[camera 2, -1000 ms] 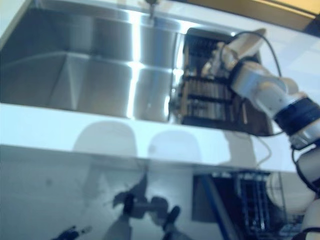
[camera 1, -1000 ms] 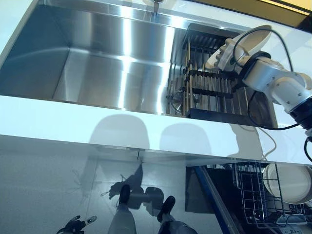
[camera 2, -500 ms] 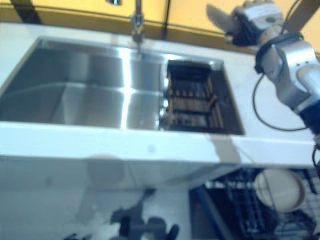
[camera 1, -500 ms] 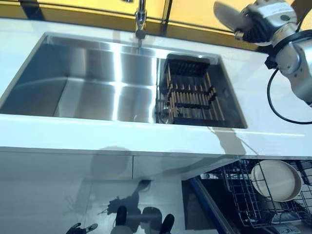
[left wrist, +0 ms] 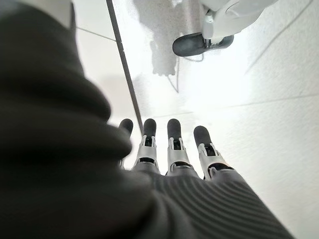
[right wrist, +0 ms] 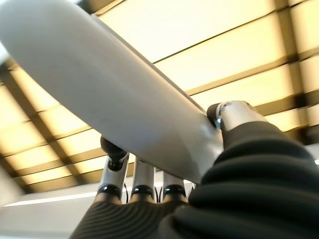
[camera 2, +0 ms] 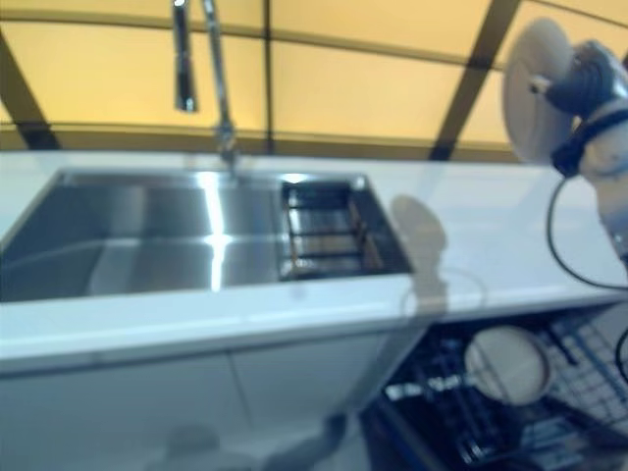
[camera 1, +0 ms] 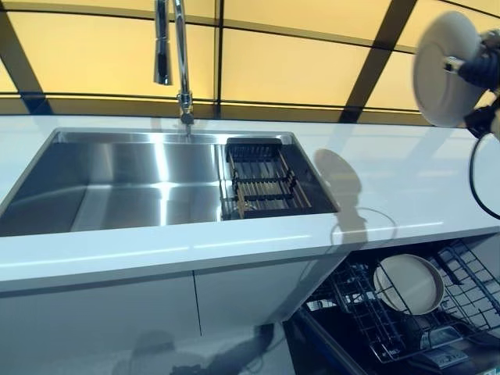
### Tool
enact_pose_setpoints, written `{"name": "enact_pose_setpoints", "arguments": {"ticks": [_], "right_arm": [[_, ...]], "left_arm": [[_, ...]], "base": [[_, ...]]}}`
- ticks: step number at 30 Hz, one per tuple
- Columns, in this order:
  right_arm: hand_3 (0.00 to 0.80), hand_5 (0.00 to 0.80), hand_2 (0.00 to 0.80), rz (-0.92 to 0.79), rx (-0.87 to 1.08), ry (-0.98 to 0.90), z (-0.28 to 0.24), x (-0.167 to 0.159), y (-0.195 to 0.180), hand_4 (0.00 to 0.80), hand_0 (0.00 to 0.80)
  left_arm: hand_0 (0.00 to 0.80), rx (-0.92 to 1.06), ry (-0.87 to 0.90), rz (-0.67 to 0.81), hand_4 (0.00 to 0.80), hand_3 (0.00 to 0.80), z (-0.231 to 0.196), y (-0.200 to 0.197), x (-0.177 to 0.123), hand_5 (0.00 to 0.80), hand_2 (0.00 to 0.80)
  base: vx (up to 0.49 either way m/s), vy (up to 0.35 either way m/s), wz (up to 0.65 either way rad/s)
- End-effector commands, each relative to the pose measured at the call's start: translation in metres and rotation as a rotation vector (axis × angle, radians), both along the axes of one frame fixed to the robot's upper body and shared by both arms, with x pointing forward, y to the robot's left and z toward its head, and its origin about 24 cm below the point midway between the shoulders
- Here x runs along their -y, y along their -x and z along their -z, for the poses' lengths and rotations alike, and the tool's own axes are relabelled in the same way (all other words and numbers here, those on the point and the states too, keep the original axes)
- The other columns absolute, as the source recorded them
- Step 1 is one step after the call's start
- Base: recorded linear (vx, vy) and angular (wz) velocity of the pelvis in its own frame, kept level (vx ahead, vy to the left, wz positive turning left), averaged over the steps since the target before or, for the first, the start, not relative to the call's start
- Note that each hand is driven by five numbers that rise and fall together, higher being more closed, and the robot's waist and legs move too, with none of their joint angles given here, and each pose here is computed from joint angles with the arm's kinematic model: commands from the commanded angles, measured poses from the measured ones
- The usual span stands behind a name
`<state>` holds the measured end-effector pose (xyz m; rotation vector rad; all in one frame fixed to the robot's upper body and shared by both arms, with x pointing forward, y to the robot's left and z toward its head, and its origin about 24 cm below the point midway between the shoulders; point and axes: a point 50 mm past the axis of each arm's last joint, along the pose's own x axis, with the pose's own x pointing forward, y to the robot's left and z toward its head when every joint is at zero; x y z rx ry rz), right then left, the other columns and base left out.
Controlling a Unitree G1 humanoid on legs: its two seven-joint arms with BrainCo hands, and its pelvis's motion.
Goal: Take plates into dishwasher
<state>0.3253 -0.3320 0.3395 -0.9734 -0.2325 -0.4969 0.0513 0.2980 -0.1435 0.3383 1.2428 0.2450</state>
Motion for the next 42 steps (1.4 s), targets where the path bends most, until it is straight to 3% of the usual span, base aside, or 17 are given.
{"name": "enact_pose_setpoints", "arguments": {"ticks": [1, 11, 22, 42], "right_arm": [[0.800, 0.800, 0.800, 0.054, 0.135, -0.053, -0.039, 0.029, 0.031, 0.800, 0.800], [0.800, 0.800, 0.800, 0.150, 0.031, -0.127, -0.004, 0.079, 0.059, 0.800, 0.800], [0.800, 0.800, 0.800, 0.152, -0.110, -0.191, 0.045, 0.099, 0.071, 0.800, 0.800], [0.800, 0.800, 0.800, 0.005, -0.421, -0.181, 0.132, 0.076, 0.051, 0.800, 0.800]], "left_arm": [[0.000, -0.013, -0.027, 0.056, 0.000, 0.000, -0.003, -0.010, -0.008, 0.000, 0.000], [0.000, -0.036, -0.018, 0.094, 0.000, 0.000, -0.002, -0.010, -0.008, 0.000, 0.000], [0.000, -0.010, -0.006, 0.082, 0.000, 0.000, -0.003, -0.017, -0.007, 0.000, 0.000], [0.000, 0.031, -0.003, 0.054, 0.000, 0.000, -0.005, -0.027, -0.007, 0.000, 0.000]], "base": [[0.017, -0.018, -0.19], [0.019, -0.037, -0.19], [0.002, -0.033, -0.12], [-0.003, -0.011, -0.01]]}}
